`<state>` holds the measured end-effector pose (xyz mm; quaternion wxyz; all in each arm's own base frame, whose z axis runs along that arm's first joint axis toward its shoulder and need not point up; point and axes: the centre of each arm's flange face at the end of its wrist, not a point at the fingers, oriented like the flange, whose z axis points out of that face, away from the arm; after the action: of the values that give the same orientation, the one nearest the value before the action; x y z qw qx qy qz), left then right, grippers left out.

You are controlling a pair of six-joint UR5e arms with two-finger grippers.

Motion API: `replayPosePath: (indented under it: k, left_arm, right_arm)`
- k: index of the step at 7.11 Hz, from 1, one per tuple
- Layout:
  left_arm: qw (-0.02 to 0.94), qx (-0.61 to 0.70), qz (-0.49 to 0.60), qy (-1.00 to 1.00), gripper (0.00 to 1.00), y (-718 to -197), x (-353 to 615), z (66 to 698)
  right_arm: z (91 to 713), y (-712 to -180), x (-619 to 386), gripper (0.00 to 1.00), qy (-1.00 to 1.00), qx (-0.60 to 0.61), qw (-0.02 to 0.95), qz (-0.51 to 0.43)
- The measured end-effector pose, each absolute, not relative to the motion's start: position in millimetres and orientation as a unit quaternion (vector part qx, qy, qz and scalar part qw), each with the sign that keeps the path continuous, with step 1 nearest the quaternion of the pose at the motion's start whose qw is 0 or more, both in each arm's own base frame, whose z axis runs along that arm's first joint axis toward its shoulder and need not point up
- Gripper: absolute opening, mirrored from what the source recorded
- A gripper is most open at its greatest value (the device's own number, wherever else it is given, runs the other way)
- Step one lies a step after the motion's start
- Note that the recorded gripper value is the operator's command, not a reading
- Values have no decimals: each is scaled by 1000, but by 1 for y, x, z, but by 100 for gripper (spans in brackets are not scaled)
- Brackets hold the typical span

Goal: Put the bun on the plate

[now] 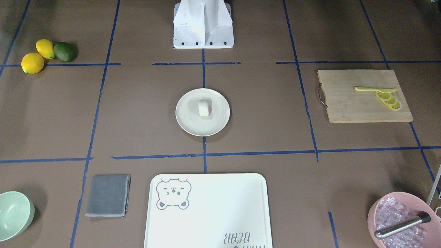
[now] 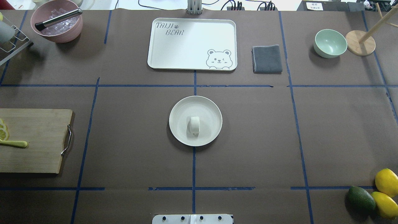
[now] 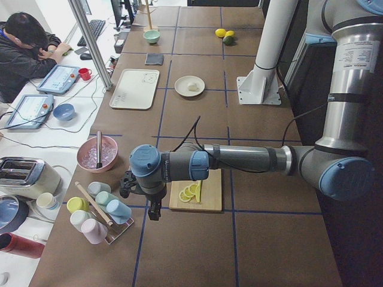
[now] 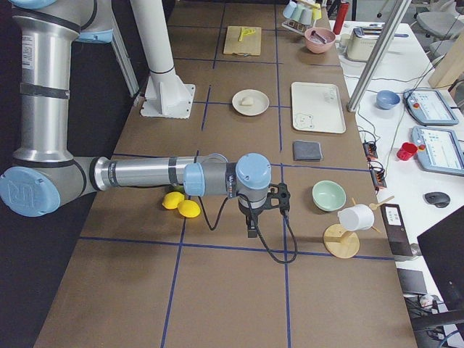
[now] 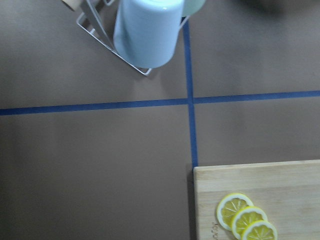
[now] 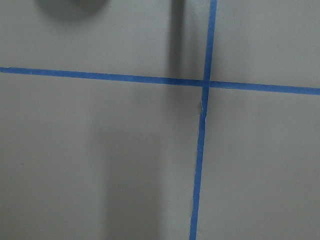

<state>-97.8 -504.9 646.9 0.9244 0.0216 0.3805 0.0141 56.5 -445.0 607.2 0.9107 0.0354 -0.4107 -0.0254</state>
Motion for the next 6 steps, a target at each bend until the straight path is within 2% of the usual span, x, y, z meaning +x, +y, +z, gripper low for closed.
replayPosePath:
  k: [6]
  left_arm:
    - [927, 22, 9, 375, 100, -506, -99, 647]
  right_arm:
    - [607, -444, 58, 100, -411, 35, 911, -23]
